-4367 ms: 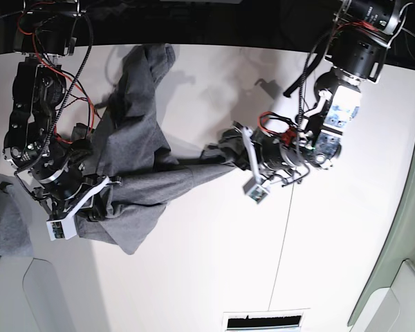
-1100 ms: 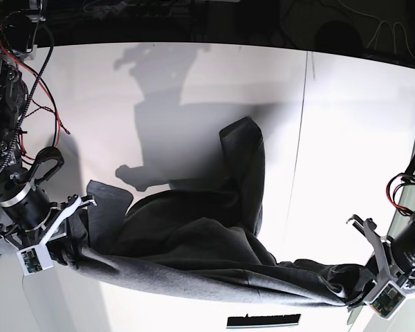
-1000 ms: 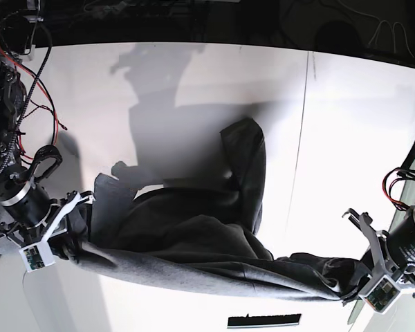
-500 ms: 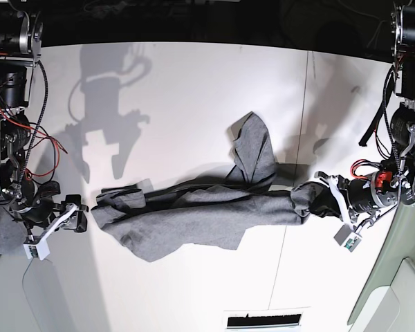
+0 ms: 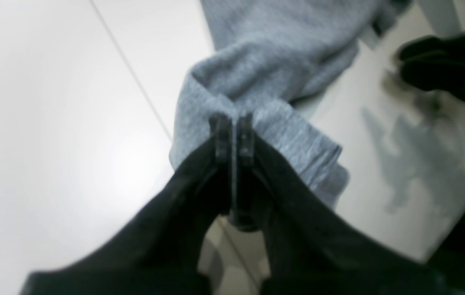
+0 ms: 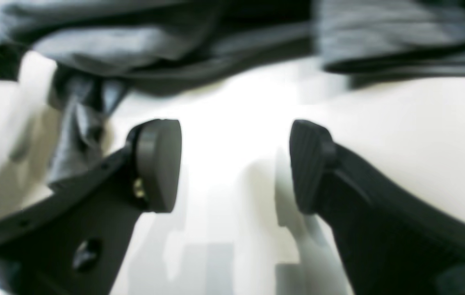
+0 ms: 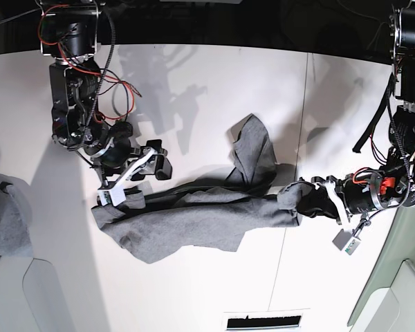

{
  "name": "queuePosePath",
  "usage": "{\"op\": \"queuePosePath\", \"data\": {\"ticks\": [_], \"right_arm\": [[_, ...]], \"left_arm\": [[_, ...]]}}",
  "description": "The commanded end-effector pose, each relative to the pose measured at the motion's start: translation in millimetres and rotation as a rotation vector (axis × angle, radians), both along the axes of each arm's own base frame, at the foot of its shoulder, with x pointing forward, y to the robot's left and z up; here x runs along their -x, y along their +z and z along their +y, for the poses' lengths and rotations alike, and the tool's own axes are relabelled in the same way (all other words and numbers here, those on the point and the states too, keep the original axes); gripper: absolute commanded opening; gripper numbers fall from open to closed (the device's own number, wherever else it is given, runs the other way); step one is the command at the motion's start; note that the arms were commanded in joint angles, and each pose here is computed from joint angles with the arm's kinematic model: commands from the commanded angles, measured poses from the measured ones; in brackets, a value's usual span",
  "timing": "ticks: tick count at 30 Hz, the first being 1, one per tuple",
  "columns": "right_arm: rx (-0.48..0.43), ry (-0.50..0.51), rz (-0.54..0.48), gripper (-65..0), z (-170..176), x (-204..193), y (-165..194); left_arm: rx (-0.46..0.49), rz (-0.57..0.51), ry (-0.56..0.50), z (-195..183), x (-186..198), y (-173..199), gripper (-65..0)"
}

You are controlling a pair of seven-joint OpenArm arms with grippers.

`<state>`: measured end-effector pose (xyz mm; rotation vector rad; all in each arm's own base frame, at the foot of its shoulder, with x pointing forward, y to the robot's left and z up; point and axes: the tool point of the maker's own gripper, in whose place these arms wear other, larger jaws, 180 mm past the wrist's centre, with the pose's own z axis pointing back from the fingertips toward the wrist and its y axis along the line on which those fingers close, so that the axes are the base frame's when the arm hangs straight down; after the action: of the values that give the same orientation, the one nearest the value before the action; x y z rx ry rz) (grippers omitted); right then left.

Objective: Layout the t-shirt on the table in an organized manner, then fold the t-shirt properly
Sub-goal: 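Release with the right gripper and regrasp the shirt near the left gripper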

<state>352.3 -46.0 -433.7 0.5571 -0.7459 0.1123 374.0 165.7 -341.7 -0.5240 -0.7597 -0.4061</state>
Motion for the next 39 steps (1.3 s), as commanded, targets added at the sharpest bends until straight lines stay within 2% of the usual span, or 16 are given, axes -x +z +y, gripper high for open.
{"op": "queuePosePath", "data": {"ticks": [1,3,4,10,16,18,22,26,30,34,36,39], "right_arm": [[-0.04,-0.009,-0.072,-24.9,9,-17,21],[-0.068,-0.002,-0.073,-24.9,24,-16,24],[-0.08,0.005,-0.072,-24.9,31,-15,25],[-0.079,0.113,-0.083,-24.9,81,-5,29],[0.008,0.198,-0.082,-25.1,121,9,18],[0.032,0.216,-0.076,-29.1,130,14,12],[0.054,0.278,-0.065,-44.0,149,28,-1],[0.086,0.336,-0.058,-65.0,157,40,-9],[0.048,0.428,-0.075,-65.0,168,52,-4],[0.022,0.472,0.015,-65.0,169,85,-14],[-0.022,0.496,0.048,-65.0,171,109,-12],[-0.099,0.48,0.054,-65.0,165,139,-1]], "left_arm": [[0.044,-0.046,-0.024,-4,-7,21,-46.1],[0.107,0.01,-0.053,-13,3,21,-32.8],[0.132,0.036,-0.067,-17,9,21,-30.8],[0.142,0.135,-0.082,-17,37,-3,-30.7],[0.149,0.207,-0.073,-17,64,-27,-30.8],[0.152,0.214,-0.07,-17,67,-30,-30.8],[0.155,0.202,-0.063,-17,65,-29,-30.8],[0.156,0.19,-0.057,-16,62,-27,-30.9],[0.165,0.154,-0.018,-6,53,-19,-30.9],[0.174,0.101,0.042,14,42,-4,-30.9],[0.18,0.074,0.074,24,37,4,-30.9],[0.185,0.046,0.105,34,33,12,-30.9]]}}
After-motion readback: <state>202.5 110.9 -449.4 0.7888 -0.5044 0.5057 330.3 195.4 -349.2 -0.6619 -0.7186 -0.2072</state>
